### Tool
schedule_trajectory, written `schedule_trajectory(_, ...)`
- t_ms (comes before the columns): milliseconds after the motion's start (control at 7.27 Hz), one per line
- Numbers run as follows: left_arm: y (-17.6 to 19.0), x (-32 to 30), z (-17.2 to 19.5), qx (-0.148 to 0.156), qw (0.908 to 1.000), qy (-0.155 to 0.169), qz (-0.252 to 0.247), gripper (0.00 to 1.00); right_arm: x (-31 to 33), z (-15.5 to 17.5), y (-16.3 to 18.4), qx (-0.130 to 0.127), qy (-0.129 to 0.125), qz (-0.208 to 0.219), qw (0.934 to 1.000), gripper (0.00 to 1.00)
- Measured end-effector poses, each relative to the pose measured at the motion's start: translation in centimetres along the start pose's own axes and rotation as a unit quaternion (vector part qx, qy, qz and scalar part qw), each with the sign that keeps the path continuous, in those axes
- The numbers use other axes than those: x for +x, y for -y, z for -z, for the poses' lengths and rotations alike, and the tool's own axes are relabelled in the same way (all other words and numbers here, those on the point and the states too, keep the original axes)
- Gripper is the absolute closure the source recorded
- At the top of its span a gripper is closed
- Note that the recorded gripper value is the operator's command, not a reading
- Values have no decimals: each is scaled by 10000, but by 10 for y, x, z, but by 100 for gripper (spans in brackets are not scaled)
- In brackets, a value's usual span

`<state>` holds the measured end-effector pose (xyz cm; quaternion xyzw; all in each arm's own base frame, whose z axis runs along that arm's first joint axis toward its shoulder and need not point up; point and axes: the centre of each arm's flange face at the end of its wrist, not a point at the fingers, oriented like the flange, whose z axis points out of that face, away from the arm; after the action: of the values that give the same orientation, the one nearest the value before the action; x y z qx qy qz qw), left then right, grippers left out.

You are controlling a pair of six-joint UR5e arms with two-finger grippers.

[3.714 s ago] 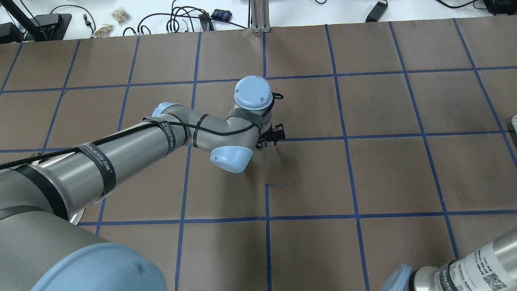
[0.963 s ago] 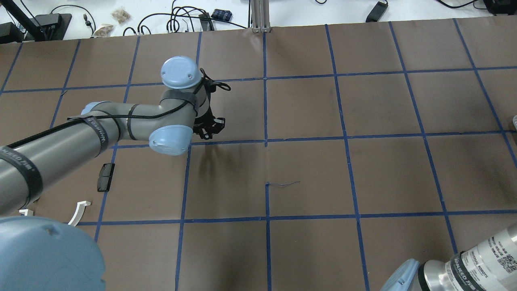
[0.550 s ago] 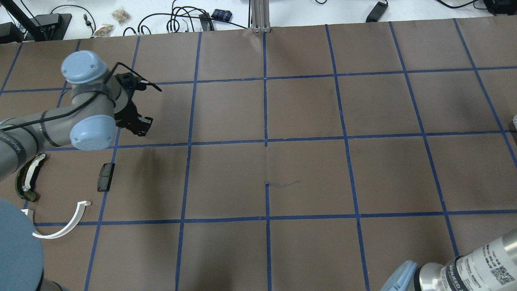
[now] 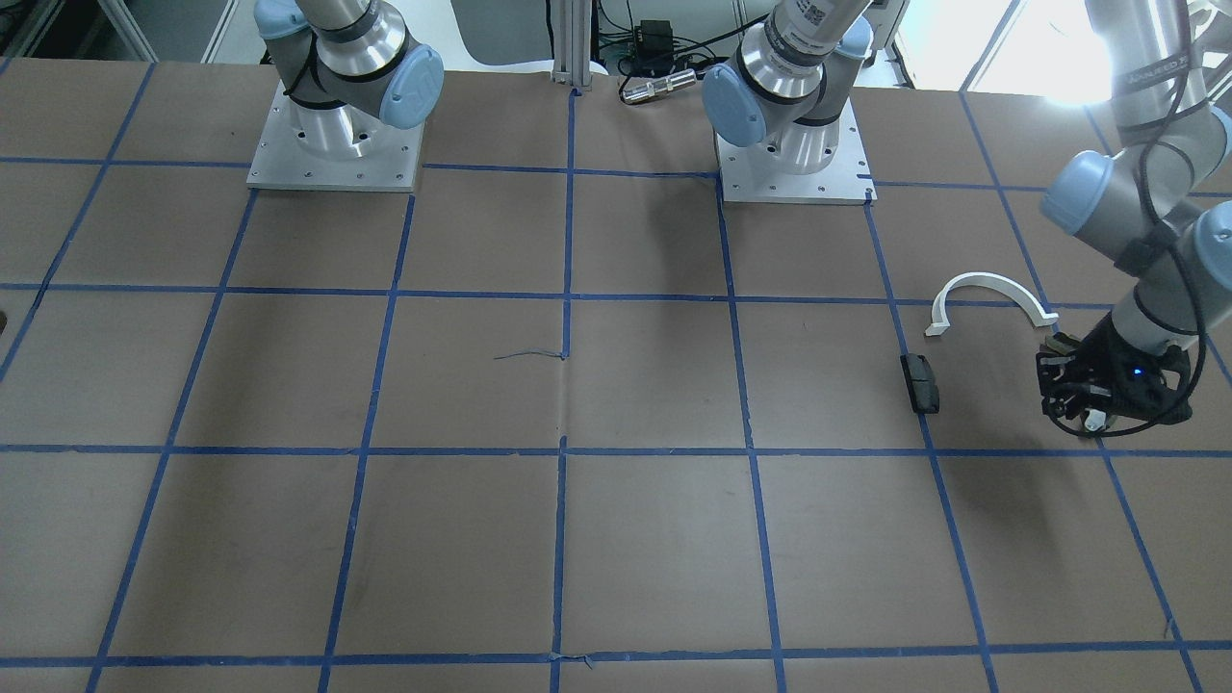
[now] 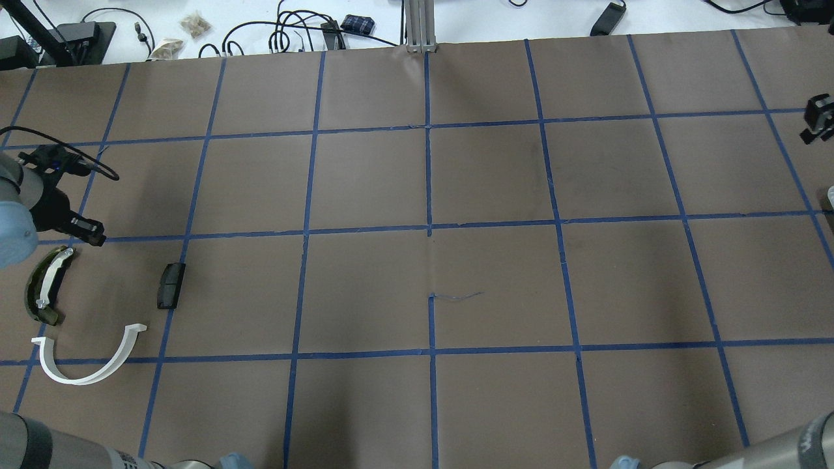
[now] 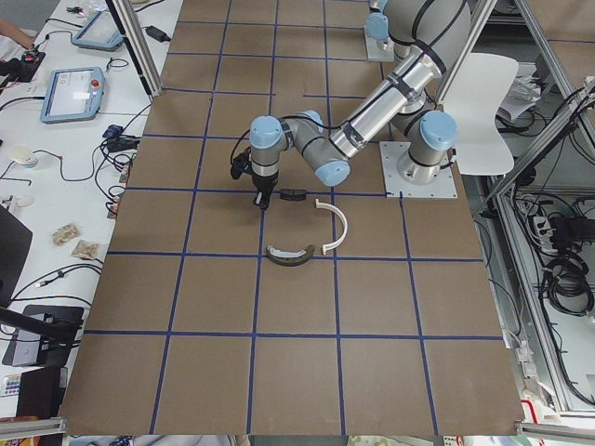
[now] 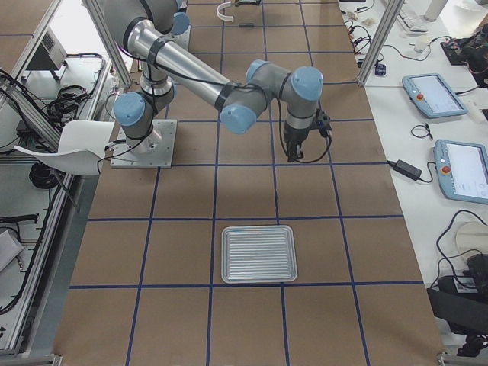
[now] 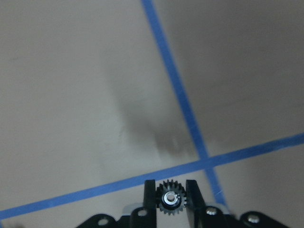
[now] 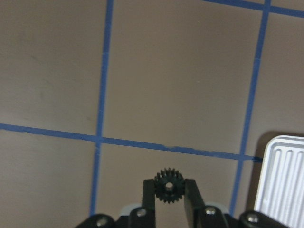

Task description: Place bearing gear from tray to pile

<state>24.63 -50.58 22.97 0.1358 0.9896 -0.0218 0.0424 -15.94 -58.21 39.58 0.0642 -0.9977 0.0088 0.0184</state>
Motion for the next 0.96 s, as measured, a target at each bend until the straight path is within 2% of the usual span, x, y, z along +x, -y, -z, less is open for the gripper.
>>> schedule_trajectory(138, -12, -7, -11, -73, 9999, -111, 63, 100, -73, 10, 8, -27, 22, -237, 9997, 97)
schedule_trajectory(275, -21, 0, -21, -154, 9995, -237, 101, 100, -144, 6, 11, -95, 19, -499, 9987, 97)
schedule_trajectory(413, -30, 12, -28, -211, 9991, -338, 123, 92, -211, -3, 9, -130, -26, -824, 9965, 97)
schedule_trajectory(550, -34, 19, -32, -214, 9989, -397, 138, 43, -278, -23, 7, -61, -43, -1132, 9935, 96)
schedule_trajectory(688, -36, 22, -33, -195, 9988, -436, 147, 26, -338, -54, 4, 94, -19, -1324, 9911, 94)
schedule_trajectory(825, -36, 24, -34, -173, 9986, -470, 152, 21, -391, -89, 0, 304, 81, -1452, 9889, 94)
schedule_trajectory(963, -33, 26, -33, -101, 9986, -502, 146, 20, -438, -120, -4, 437, 329, -1583, 9859, 94)
